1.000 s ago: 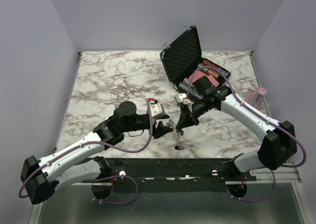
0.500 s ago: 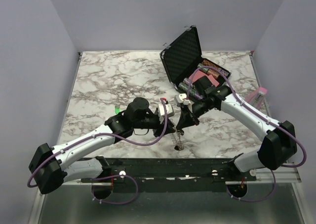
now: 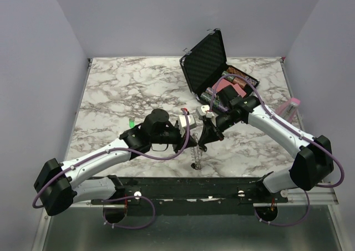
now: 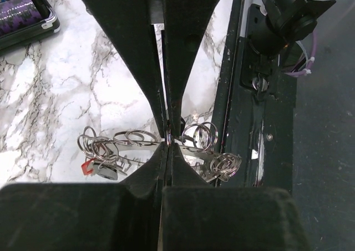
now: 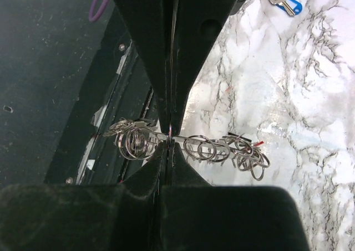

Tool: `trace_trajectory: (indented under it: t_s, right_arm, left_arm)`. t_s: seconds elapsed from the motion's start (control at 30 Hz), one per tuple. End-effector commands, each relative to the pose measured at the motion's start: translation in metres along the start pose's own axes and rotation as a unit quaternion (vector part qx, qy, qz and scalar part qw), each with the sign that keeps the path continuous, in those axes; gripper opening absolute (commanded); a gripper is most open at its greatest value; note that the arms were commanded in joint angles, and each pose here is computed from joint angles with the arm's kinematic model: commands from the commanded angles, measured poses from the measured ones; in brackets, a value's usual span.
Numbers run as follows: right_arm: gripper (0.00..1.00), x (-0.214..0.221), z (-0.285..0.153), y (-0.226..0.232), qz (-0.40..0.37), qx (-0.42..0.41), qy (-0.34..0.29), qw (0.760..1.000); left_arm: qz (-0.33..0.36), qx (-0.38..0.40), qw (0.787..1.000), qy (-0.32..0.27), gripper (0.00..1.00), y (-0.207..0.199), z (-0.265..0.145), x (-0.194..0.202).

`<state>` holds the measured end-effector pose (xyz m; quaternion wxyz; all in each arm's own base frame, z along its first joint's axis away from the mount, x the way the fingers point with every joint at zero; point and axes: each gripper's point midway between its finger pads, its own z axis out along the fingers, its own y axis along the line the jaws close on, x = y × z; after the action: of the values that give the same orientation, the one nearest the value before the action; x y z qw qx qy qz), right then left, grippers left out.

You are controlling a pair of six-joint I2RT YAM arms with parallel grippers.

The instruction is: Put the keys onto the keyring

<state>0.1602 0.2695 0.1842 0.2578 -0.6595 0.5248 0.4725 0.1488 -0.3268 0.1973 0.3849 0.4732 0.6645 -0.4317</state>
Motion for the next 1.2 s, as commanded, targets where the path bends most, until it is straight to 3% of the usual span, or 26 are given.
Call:
trace_trajectory:
  t_s: [0.0, 0.37, 0.6, 1.07, 1.17]
  right_arm:
    - [0.03, -0.014, -0.004, 0.002, -0.016, -0.001, -0.015, 1.000]
    - [0.21, -0.026, 0.001, 0.012, 0.003, -0.035, -0.062, 0.997]
    - [0.26, -0.030, 0.002, 0.015, 0.010, -0.047, -0.076, 0.996]
    - [0.13, -0.031, 0.005, 0.011, 0.028, -0.047, -0.086, 0.995]
    - [0.05, -0.030, 0.005, 0.010, 0.027, -0.045, -0.085, 0.995]
  left_arm:
    - [0.003, -0.016, 0.999, -0.038, 0.00, 0.004, -0.001, -0.019]
    - [-0.009, -0.023, 0.981, -0.193, 0.00, -0.003, -0.018, -0.037]
    - [-0.028, -0.017, 0.971, -0.237, 0.00, -0.005, -0.020, -0.036]
    - [-0.032, -0.019, 0.964, -0.263, 0.00, -0.004, -0.024, -0.039]
    - [-0.035, -0.021, 0.962, -0.269, 0.00, -0.003, -0.025, -0.038]
